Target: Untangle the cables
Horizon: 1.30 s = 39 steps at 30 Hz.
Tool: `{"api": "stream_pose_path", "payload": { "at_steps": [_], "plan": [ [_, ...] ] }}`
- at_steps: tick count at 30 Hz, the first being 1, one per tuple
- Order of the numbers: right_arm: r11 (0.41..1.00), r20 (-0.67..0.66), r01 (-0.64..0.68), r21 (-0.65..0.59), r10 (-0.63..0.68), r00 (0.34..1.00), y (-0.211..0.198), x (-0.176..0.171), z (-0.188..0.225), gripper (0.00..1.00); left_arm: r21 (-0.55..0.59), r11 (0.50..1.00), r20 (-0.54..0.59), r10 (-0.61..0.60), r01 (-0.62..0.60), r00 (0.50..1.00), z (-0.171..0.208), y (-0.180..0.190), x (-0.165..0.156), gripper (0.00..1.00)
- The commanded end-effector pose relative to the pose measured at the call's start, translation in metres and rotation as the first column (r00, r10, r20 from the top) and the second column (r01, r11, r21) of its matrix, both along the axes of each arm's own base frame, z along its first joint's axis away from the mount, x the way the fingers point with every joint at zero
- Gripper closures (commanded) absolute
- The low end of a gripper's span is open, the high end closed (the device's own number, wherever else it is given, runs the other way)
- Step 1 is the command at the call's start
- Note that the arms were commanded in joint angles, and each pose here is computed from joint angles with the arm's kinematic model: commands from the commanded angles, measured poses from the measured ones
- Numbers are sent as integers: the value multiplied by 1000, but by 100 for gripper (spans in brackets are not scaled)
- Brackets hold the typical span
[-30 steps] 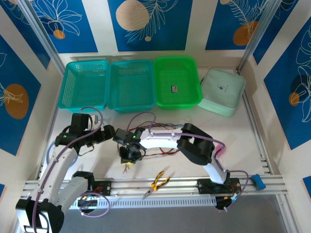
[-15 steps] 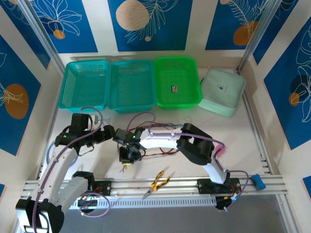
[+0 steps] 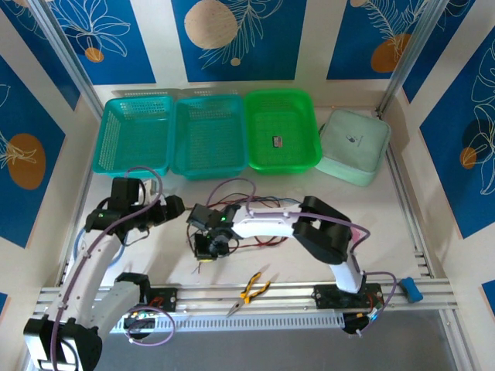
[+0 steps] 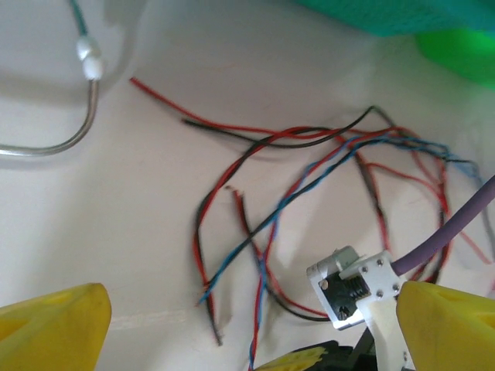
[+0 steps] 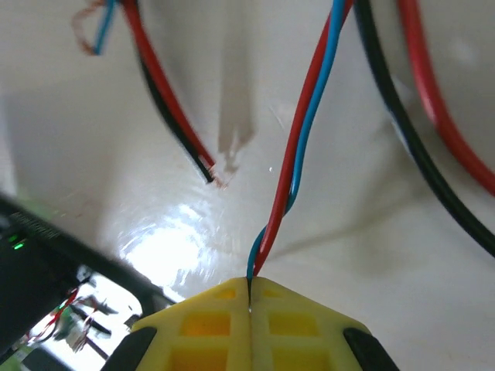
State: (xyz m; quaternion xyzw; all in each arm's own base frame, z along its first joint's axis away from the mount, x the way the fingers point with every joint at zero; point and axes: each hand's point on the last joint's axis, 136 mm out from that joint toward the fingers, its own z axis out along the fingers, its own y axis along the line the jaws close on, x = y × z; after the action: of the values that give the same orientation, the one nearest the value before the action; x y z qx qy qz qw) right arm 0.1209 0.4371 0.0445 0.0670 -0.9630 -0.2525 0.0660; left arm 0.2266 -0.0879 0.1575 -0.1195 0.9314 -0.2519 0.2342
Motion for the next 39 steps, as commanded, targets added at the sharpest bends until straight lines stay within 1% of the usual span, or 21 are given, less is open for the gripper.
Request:
{"api": "stream_pose_path", "payload": {
  "at_steps": [1, 3, 7, 13, 17, 21, 23, 26, 28, 30, 32, 35, 37, 39],
  "plan": [
    [983, 31, 36, 179, -42, 999, 7, 21, 42, 100, -96, 995, 104, -2, 12, 995, 52, -13, 24, 6],
    [972, 42, 42, 233, -53, 998, 3, 27, 57, 100, -115, 993, 123, -7, 21, 992, 71, -17, 33, 6],
    [934, 88, 50, 353, -86, 992, -3, 42, 99, 100, -175, 983, 170, -24, 54, 985, 110, -28, 46, 11],
    [869, 149, 68, 490, -160, 976, -27, 81, 166, 100, -223, 971, 220, -40, 90, 975, 150, -36, 48, 15],
    [825, 198, 53, 563, -197, 960, -43, 100, 216, 100, -221, 970, 225, -48, 99, 973, 160, -37, 48, 16],
    [780, 235, 27, 626, -222, 946, -54, 110, 259, 100, -232, 968, 221, -46, 98, 974, 161, -38, 49, 18],
    [760, 265, 10, 650, -240, 934, -61, 114, 281, 100, -258, 960, 229, -50, 110, 972, 164, -43, 51, 20],
    [735, 305, -20, 678, -256, 918, -70, 117, 308, 100, -277, 951, 239, -67, 134, 969, 173, -50, 53, 27],
    [732, 324, -36, 681, -257, 911, -74, 118, 317, 100, -275, 949, 246, -88, 157, 965, 180, -55, 53, 31],
    [739, 341, -46, 672, -253, 905, -78, 119, 316, 100, -287, 940, 257, -108, 182, 960, 187, -61, 53, 35],
    [749, 370, -68, 660, -245, 896, -82, 120, 309, 100, -310, 927, 277, -125, 212, 953, 195, -68, 54, 42],
    [727, 450, -162, 667, -221, 865, -82, 117, 299, 100, -338, 906, 293, -154, 253, 944, 202, -81, 53, 49],
    [718, 482, -189, 670, -226, 847, -85, 119, 290, 100, -353, 890, 295, -187, 289, 937, 204, -92, 50, 51],
    [723, 494, -202, 660, -216, 842, -86, 121, 281, 100, -359, 875, 292, -227, 326, 929, 203, -105, 46, 51]
  ]
}}
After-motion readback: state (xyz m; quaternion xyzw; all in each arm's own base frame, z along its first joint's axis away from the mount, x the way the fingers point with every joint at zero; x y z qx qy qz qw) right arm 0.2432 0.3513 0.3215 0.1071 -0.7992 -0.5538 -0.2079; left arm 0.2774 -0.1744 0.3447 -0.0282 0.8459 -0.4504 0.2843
